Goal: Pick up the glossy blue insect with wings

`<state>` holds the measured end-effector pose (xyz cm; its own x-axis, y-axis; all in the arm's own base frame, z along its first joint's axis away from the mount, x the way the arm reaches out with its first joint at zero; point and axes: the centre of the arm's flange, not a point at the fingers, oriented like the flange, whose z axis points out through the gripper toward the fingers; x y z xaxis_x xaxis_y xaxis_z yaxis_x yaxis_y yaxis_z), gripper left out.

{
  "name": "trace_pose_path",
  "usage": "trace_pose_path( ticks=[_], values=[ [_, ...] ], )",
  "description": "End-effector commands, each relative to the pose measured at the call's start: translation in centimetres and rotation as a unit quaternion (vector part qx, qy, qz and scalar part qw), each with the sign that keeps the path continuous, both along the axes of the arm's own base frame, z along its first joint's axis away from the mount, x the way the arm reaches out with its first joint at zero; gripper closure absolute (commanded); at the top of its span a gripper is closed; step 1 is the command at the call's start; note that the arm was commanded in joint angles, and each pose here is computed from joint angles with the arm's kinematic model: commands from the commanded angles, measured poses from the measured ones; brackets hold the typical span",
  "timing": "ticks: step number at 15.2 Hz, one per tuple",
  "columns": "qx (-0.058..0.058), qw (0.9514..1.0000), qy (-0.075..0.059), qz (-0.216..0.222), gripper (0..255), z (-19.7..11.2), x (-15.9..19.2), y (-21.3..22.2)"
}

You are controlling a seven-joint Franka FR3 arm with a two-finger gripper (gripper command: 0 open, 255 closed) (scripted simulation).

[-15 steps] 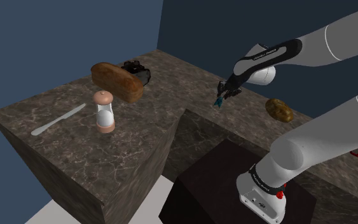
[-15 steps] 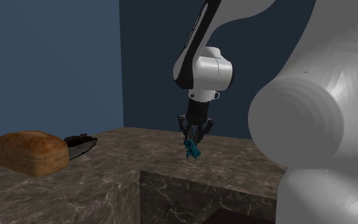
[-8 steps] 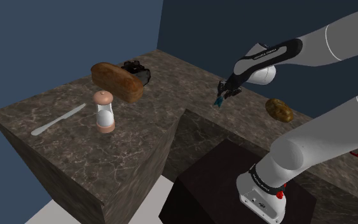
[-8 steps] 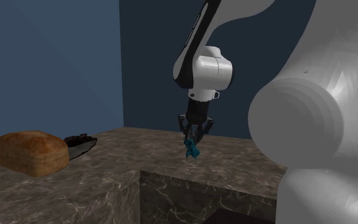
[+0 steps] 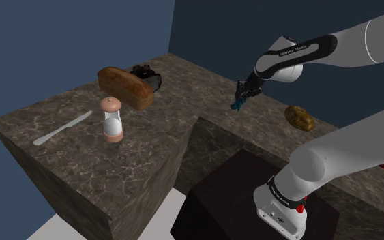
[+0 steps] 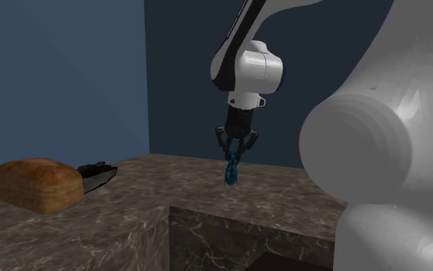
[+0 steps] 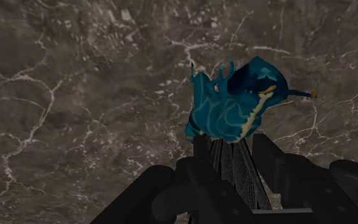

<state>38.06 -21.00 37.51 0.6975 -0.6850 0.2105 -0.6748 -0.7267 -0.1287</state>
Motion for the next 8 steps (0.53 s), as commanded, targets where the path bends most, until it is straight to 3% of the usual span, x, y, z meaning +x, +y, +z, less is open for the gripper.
trace_pose_path(
  ticks=[1, 8],
  values=[
    [0.0, 1.0, 0.0, 0.0, 255, 1.1, 0.0, 0.0],
    [0.0, 1.0, 0.0, 0.0, 255, 3.8, 0.0, 0.0]
  ],
)
